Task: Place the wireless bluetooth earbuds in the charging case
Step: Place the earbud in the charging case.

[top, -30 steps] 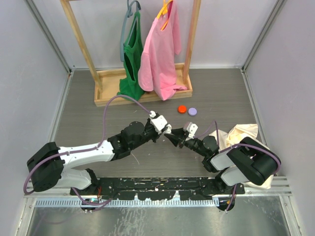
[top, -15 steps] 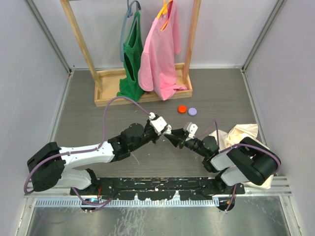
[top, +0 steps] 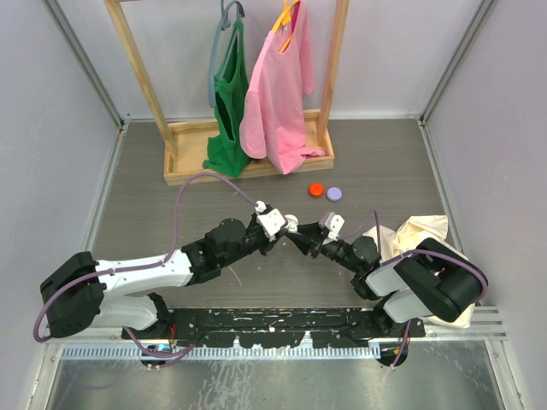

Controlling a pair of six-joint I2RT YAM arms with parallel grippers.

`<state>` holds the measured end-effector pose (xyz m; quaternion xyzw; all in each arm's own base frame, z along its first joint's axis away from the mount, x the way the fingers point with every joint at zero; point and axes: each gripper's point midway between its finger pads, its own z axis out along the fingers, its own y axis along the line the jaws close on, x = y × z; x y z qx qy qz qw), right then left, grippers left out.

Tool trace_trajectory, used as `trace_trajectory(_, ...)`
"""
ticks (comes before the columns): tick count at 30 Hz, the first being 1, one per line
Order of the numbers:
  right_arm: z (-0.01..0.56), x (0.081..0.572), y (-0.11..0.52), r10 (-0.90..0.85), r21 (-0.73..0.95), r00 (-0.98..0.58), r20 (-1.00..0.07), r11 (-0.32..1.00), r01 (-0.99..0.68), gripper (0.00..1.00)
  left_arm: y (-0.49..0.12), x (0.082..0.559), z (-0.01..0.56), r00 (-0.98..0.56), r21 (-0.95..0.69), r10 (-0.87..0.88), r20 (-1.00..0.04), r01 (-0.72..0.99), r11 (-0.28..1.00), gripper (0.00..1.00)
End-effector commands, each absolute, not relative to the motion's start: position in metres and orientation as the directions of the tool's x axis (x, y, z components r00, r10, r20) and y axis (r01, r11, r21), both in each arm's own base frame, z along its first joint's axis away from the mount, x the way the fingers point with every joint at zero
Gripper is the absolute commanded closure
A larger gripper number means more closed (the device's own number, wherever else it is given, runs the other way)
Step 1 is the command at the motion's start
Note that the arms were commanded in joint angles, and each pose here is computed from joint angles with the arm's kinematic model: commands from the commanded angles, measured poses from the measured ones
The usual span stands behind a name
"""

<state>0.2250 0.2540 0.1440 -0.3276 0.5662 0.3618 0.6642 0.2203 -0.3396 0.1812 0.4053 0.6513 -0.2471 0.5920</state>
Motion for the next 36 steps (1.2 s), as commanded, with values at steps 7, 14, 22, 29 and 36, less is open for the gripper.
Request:
trace_trajectory(7, 0.187, 0.225, 0.251, 0.21, -0.086, 0.232, -0.95, 0.537, -0.839, 0.99, -0.339, 0.218, 0.208, 0.018, 0.094, 0.136, -0.991, 0.812, 0.577, 0.61)
trace_trajectory(14, 0.187, 0.225, 0.251, 0.211, -0.085, 0.232, -0.95, 0.539, -0.838, 0.99, -0.318, 0.22, 0.225, -0.05, 0.003, 0.061, -0.997, 0.753, 0.658, 0.37)
trace_trajectory(22, 0.187, 0.225, 0.251, 0.21, -0.084, 0.23, -0.95, 0.538, -0.839, 0.99, -0.308, 0.224, 0.233, -0.153, -0.113, -0.009, -0.988, 0.684, 0.721, 0.25)
trace_trajectory(29, 0.187, 0.225, 0.25, 0.211, -0.084, 0.231, -0.95, 0.54, -0.838, 0.99, -0.314, 0.23, 0.224, -0.189, -0.123, 0.005, -0.982, 0.663, 0.738, 0.23)
trace_trajectory(36, 0.188, 0.225, 0.251, 0.214, -0.084, 0.232, -0.949, 0.538, -0.839, 0.99, -0.318, 0.236, 0.22, -0.204, -0.13, 0.008, -0.979, 0.652, 0.747, 0.23)
